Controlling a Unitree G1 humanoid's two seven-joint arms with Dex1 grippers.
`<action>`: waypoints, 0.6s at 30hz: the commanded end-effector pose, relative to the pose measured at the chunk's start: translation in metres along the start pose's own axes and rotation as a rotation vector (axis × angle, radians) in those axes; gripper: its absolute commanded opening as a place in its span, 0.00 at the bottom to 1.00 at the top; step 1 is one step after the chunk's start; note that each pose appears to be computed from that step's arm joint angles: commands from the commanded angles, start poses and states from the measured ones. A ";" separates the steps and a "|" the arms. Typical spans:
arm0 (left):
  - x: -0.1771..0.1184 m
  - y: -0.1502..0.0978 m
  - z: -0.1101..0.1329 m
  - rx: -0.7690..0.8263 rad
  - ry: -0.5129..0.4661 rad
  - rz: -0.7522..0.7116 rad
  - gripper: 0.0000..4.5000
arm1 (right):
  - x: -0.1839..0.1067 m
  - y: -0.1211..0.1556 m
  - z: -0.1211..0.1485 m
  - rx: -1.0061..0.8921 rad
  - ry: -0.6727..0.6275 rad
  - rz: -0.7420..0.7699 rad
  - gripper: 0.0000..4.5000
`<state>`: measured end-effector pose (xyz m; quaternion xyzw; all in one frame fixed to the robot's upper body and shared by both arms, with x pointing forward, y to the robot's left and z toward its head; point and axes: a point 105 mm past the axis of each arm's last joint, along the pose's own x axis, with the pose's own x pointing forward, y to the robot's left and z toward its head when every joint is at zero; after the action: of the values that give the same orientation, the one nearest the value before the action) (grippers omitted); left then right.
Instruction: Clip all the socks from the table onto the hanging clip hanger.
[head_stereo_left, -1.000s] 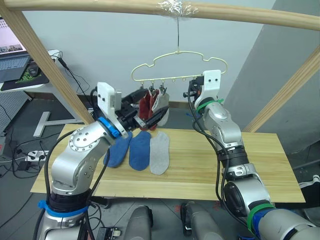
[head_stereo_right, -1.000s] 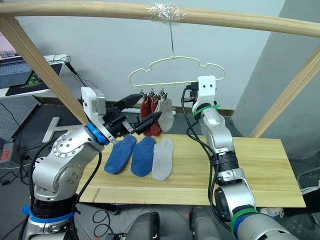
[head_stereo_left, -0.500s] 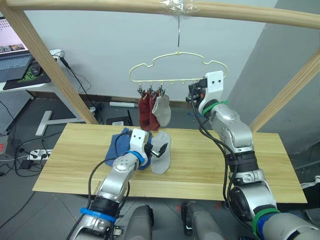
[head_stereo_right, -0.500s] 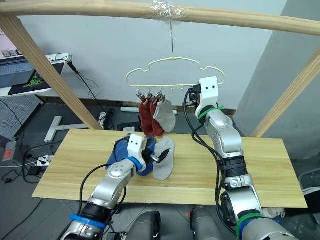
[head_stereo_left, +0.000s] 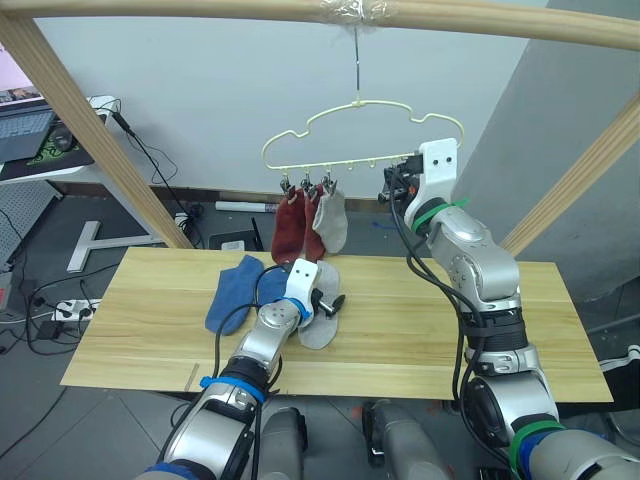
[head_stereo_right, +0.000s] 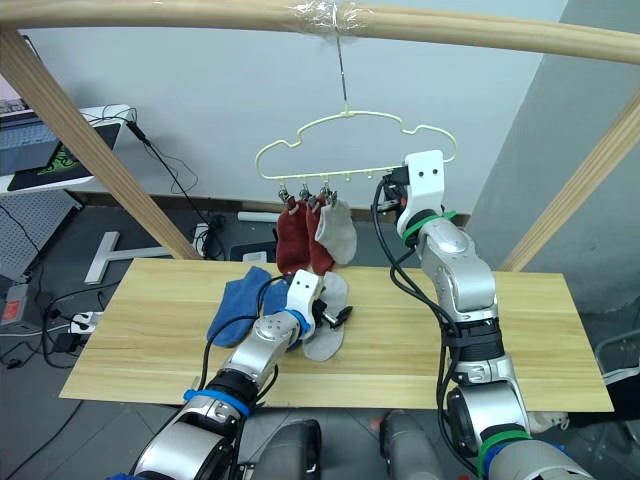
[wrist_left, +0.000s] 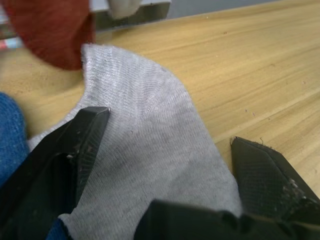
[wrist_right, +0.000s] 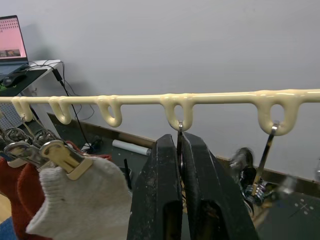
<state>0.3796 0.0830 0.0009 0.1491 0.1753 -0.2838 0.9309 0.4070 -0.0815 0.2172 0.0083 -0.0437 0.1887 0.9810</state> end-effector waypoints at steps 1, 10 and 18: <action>-0.003 -0.010 -0.012 -0.040 0.029 -0.040 0.81 | -0.005 -0.008 0.003 0.008 -0.011 -0.026 0.00; -0.009 -0.026 -0.008 -0.071 -0.020 -0.095 0.20 | -0.006 -0.009 0.003 0.005 -0.004 -0.017 0.00; -0.018 -0.034 0.059 -0.210 -0.336 -0.135 0.00 | -0.005 -0.016 0.007 0.147 0.063 0.026 0.00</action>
<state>0.3554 0.0516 0.0180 0.0149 0.1284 -0.3317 0.9345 0.4073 -0.0907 0.2216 0.0469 -0.0140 0.2085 0.9768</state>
